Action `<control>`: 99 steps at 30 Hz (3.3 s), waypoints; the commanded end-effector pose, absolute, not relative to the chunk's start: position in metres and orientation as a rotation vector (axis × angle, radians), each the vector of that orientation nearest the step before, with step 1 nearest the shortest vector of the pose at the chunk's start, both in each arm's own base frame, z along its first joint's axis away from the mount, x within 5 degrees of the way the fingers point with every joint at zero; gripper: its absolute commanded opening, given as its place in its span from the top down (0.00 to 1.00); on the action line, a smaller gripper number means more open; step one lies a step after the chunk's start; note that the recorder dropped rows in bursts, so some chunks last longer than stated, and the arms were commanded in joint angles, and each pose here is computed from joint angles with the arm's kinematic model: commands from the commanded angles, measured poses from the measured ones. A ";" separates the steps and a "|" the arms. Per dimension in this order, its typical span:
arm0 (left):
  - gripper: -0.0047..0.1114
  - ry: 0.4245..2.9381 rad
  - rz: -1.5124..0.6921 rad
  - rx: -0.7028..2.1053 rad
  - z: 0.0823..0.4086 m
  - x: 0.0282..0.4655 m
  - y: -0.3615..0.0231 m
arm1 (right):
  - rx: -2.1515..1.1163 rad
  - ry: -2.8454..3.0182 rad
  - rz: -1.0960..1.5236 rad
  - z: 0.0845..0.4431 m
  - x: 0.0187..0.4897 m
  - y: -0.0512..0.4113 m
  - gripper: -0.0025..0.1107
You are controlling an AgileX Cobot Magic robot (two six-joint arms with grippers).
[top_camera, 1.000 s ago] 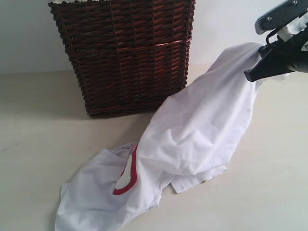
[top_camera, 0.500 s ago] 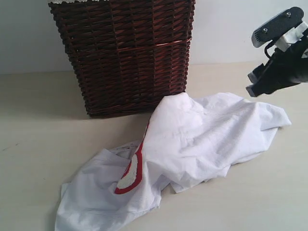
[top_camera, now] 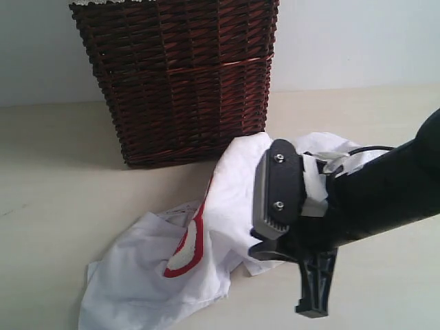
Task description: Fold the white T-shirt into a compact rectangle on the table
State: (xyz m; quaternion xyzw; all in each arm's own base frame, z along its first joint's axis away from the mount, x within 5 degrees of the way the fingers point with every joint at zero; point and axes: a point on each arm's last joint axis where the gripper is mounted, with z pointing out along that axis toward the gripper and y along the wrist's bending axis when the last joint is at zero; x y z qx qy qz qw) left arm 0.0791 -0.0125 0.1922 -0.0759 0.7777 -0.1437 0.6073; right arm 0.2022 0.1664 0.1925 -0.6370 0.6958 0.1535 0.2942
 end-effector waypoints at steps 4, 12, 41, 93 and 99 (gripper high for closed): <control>0.96 1.793 -0.341 -0.174 0.192 0.078 -0.013 | -1.843 1.701 0.358 0.177 0.176 0.212 0.42; 0.96 1.793 -0.341 -0.174 0.192 0.078 -0.013 | -1.870 1.862 0.229 0.116 0.188 0.232 0.43; 0.96 1.793 -0.341 -0.174 0.192 0.078 -0.013 | -1.829 1.904 0.492 0.192 0.196 0.265 0.80; 0.96 1.793 -0.343 -0.172 0.192 0.078 -0.013 | -1.618 1.916 0.429 0.174 0.177 0.229 0.53; 0.96 1.793 -0.341 -0.174 0.192 0.078 -0.013 | -1.493 2.007 0.629 0.202 0.153 0.215 0.50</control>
